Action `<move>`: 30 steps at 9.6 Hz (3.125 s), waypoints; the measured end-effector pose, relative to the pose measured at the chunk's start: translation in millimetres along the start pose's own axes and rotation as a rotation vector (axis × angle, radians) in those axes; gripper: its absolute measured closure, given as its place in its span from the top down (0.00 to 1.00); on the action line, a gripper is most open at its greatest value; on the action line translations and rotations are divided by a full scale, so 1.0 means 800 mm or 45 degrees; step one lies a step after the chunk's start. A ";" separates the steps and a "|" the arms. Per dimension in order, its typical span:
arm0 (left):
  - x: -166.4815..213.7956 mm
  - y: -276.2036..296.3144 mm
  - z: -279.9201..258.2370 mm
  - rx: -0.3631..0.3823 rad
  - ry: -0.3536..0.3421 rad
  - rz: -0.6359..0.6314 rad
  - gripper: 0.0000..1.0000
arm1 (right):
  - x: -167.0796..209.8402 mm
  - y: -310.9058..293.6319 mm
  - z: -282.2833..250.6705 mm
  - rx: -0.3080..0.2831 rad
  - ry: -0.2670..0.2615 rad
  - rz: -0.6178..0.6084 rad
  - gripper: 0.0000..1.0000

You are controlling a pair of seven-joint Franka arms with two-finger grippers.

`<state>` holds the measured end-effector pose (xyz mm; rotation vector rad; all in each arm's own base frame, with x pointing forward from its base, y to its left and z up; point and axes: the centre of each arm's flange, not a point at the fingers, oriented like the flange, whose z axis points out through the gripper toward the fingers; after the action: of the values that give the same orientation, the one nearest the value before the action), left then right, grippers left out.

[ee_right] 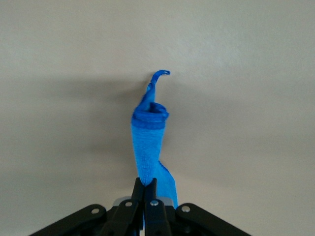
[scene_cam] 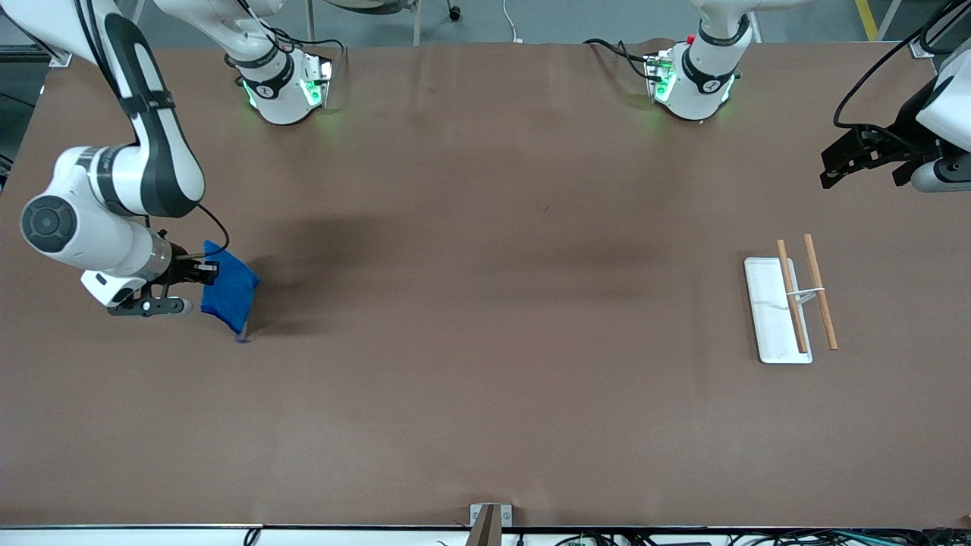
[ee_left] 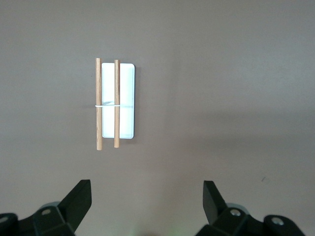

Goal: Right arm passes towel to left arm to hang
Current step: 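Lift the towel with the right gripper while the left gripper approaches, then grasp the towel with the left gripper and open the right gripper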

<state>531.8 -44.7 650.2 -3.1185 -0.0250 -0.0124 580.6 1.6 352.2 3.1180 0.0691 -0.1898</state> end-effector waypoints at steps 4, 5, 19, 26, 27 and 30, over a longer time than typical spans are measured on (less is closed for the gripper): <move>0.000 0.000 0.000 0.000 0.000 0.000 1.00 | 0.020 -0.157 -0.083 0.293 0.109 0.043 0.02; 0.000 0.000 0.000 0.000 0.000 0.001 1.00 | 0.023 -0.189 -0.113 0.432 0.142 0.049 0.02; 0.140 0.139 0.330 -1.538 -0.165 0.136 1.00 | -0.031 -0.476 -0.181 1.593 -0.127 0.331 0.02; 0.084 0.211 0.432 -2.176 -0.413 0.146 0.99 | -0.026 -0.500 -0.192 1.676 -0.110 0.380 0.02; 0.078 0.220 0.454 -2.244 -0.413 0.147 0.96 | -0.027 -0.507 -0.194 1.704 -0.130 0.389 0.02; 0.070 0.253 0.461 -2.368 -0.433 0.132 0.91 | -0.028 -0.516 -0.205 1.778 -0.164 0.416 0.02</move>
<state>593.7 -237.7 277.6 -4.8287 0.3360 1.1163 559.7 416.2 511.8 4.3213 -0.9829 -0.6708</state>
